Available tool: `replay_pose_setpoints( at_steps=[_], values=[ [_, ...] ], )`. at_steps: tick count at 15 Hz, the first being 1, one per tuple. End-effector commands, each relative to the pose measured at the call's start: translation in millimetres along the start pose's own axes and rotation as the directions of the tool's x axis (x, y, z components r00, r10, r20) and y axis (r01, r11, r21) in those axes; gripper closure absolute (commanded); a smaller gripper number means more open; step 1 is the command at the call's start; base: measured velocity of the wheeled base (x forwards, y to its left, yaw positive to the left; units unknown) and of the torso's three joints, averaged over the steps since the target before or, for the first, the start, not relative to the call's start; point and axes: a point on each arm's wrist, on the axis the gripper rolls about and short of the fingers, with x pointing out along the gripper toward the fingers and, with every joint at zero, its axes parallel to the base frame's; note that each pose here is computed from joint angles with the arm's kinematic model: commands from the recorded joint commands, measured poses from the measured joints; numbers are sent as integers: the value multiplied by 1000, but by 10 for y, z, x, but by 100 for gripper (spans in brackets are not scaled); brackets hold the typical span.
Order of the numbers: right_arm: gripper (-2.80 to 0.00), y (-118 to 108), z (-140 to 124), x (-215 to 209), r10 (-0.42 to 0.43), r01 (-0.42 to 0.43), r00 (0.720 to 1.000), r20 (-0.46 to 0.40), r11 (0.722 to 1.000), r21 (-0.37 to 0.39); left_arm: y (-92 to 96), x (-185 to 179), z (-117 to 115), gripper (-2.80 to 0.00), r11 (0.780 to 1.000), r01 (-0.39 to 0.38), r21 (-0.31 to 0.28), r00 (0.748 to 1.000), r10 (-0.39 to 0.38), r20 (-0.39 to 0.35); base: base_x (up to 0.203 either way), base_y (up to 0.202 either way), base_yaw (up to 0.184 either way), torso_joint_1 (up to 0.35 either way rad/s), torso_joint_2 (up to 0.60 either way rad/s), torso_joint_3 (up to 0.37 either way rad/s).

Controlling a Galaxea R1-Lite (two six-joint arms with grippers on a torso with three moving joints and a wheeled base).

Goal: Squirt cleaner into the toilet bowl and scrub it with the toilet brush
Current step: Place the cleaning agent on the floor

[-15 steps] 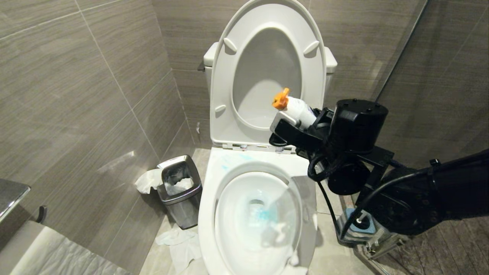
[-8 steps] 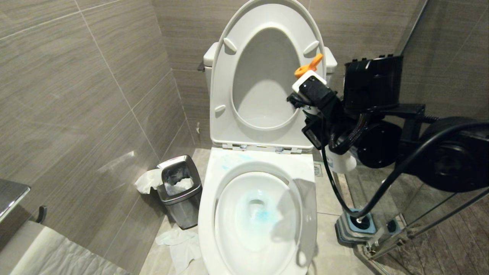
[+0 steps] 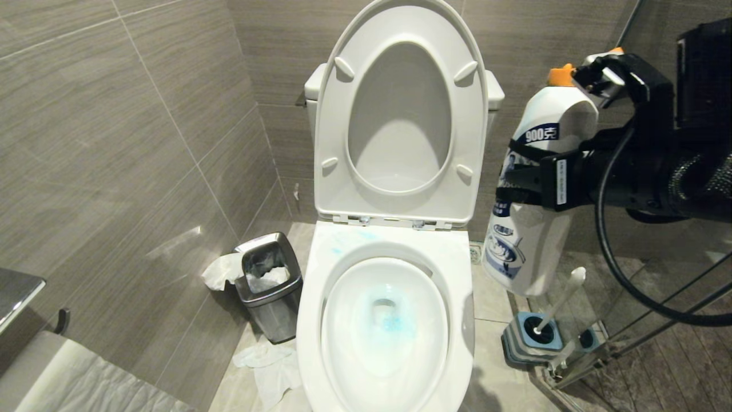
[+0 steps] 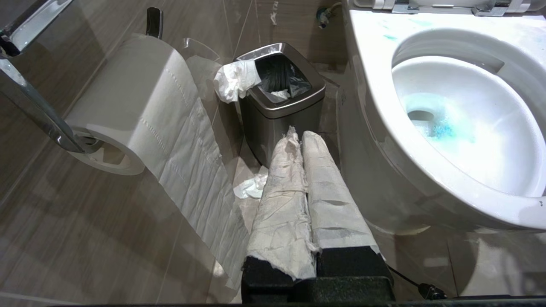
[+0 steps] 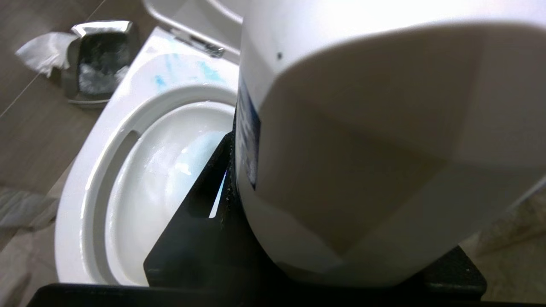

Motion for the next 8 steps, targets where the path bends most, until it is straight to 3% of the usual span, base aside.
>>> replay_pose_setpoints(
  at_steps=[1,4,8],
  values=[
    [0,-210,2,-205,-76,73,994,78,996,43,0,1,0,0,1000,1,0,1000,-1,-1,0,0,0,0,0,0],
    [0,-363,-30,-256,-150,143,982,116,987,71,0,1,0,0,1000,1,0,1000,-1,-1,0,0,0,0,0,0],
    [0,-514,-140,-297,-213,205,973,88,975,86,0,1,0,0,1000,-1,0,1000,1,-1,0,0,0,0,0,0]
  ],
)
